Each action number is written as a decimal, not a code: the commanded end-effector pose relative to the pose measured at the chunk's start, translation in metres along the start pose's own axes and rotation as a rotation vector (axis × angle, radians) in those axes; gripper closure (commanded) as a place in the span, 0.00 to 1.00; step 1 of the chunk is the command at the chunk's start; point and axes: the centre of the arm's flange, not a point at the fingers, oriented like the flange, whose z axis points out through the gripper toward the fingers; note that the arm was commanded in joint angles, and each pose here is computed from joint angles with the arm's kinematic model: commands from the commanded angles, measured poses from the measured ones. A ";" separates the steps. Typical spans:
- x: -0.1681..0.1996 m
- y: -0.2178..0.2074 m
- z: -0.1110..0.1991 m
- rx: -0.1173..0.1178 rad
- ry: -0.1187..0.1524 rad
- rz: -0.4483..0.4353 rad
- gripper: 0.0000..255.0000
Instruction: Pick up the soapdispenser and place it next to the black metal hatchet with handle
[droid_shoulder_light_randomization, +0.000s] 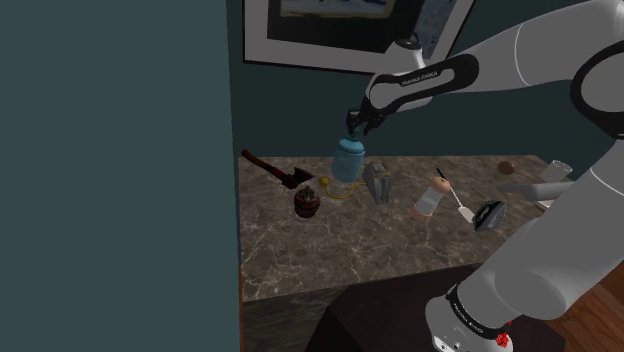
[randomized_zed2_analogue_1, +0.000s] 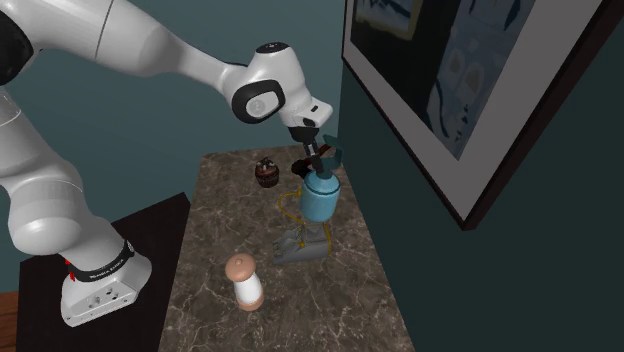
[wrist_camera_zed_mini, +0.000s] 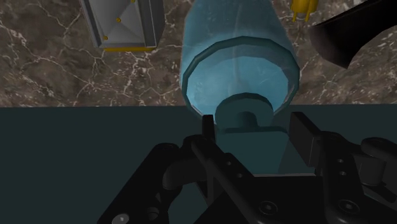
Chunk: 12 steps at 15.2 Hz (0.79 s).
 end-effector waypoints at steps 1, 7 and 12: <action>0.000 0.000 0.000 0.001 0.002 0.000 1.00; 0.000 0.000 0.000 0.001 0.002 0.000 0.00; 0.000 0.000 -0.026 0.001 0.002 0.000 0.00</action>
